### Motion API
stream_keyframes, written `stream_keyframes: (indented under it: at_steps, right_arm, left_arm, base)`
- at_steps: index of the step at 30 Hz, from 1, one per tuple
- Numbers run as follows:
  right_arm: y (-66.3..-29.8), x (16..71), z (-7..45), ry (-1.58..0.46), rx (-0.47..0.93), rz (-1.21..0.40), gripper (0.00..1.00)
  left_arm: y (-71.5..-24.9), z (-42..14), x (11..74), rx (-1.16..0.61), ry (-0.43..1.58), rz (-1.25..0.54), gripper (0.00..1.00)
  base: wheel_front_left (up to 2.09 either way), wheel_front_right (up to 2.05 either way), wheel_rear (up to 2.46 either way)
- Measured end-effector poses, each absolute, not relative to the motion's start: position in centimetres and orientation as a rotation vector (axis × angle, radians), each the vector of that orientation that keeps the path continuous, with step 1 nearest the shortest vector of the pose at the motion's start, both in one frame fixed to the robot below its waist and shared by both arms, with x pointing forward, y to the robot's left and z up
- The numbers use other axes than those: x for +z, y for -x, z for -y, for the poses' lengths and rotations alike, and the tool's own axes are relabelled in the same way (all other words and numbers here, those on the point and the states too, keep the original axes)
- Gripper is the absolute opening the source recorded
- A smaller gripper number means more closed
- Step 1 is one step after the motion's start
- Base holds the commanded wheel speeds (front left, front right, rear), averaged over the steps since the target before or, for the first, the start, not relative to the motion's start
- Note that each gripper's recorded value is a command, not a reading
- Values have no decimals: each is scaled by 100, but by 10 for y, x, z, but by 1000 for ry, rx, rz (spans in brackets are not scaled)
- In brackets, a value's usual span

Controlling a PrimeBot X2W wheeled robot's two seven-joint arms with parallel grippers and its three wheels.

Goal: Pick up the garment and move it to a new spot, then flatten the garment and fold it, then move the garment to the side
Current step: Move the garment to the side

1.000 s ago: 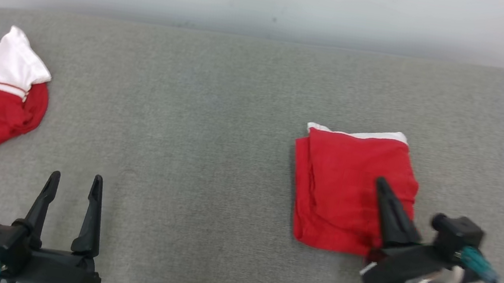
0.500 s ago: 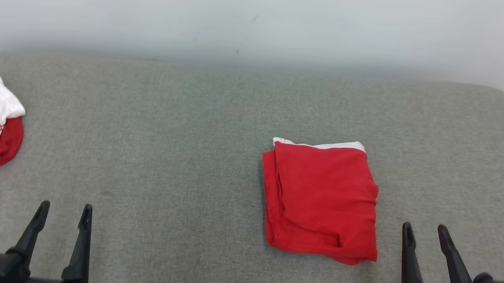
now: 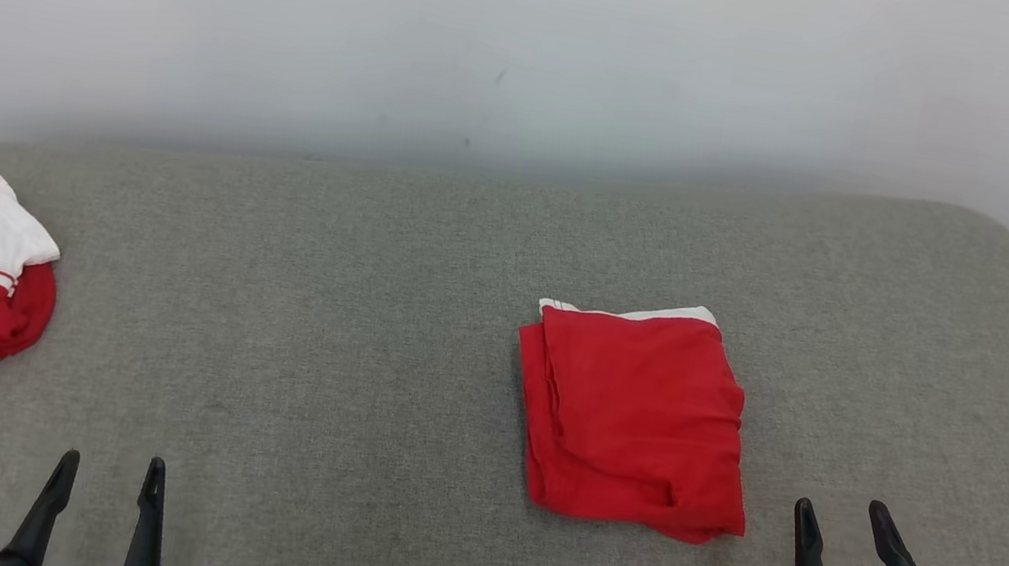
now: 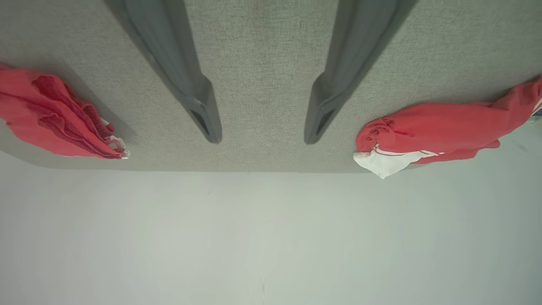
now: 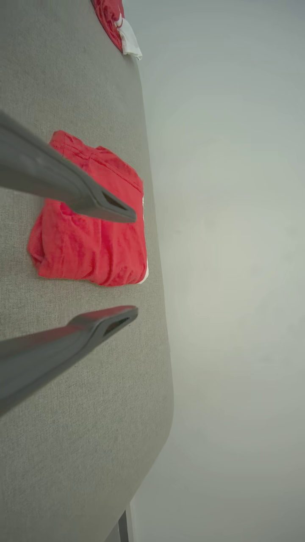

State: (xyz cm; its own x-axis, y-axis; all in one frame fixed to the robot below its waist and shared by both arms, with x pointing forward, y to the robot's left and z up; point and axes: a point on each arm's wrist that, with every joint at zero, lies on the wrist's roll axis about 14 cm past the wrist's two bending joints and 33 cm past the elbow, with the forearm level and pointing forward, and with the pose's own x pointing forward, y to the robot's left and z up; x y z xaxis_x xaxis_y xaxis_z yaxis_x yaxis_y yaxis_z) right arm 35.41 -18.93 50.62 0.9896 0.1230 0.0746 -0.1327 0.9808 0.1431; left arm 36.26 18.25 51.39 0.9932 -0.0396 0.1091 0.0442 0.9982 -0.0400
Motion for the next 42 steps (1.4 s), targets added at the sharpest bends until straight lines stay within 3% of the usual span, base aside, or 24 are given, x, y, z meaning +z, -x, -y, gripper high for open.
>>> stream_keyframes:
  at_steps: [18,27,34,42]
  right_arm:
    - [-359,507,173,-136,183,65,100]
    - [-362,495,186,-172,133,29,100]
    - [-392,497,192,-195,135,20,100]
    - [-444,476,199,-91,184,-104,100]
  left_arm:
    - [-352,-191,510,-5,47,96,100]
    - [-350,-189,508,-7,46,91,100]
    - [-356,-183,507,-17,56,88,100]
    - [-368,-183,499,-7,68,62,100]
  base:
    - [0,0,0]
    - [0,0,0]
    - [0,0,0]
    - [0,0,0]
